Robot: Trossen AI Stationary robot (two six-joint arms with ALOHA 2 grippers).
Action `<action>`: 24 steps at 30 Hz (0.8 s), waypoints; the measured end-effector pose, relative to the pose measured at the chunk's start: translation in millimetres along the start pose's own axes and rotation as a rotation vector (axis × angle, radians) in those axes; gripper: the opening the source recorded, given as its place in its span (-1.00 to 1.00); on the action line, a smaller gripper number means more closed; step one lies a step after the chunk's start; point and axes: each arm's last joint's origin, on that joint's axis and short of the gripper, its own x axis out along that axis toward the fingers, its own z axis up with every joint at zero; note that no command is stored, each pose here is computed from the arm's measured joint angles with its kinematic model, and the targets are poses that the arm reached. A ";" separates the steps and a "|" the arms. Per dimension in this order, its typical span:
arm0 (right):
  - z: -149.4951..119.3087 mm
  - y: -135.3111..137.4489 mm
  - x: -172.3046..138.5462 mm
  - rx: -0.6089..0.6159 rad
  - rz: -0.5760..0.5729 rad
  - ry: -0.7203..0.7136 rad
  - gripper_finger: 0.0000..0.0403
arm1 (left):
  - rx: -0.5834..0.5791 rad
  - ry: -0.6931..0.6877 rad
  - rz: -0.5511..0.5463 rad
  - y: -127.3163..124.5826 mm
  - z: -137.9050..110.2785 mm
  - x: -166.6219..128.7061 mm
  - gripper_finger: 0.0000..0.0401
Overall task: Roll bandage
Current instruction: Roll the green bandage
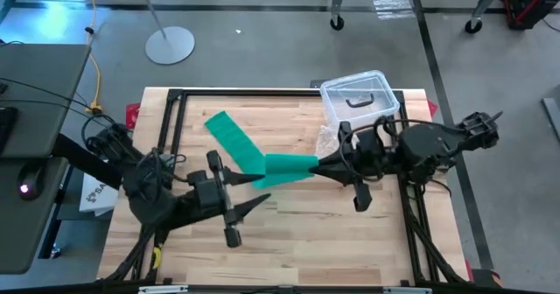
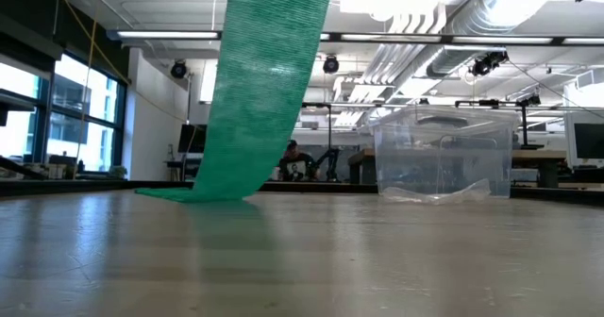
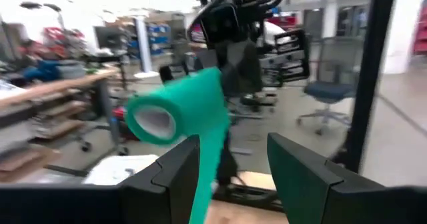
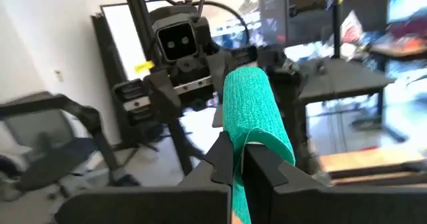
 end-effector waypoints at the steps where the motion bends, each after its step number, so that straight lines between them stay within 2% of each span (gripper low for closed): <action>1: -0.1 -2.2 0.7 0.019 0.015 0.009 -0.98 | 0.007 -0.009 0.013 0.8 1.7 0.7 -0.14; 5: 1.5 -9.2 3.0 0.096 0.092 0.033 -0.98 | 0.094 -0.002 0.075 1.0 1.1 2.4 -0.14; 10: 3.8 -17.3 4.9 0.213 0.167 0.061 -0.98 | 0.181 -0.002 0.088 0.9 1.8 2.5 -0.14; 14: 4.9 -22.2 5.8 0.279 0.190 0.077 -0.98 | 0.242 -0.003 0.084 -0.1 2.8 0.5 -0.14; 20: 9.4 -21.9 5.7 0.316 0.210 0.041 -0.98 | 0.301 0.001 0.085 -1.9 1.2 1.4 -0.14; 24: 9.5 -21.4 5.5 0.361 0.222 0.050 -0.98 | 0.384 0.015 0.099 -4.2 0.5 -1.8 -0.14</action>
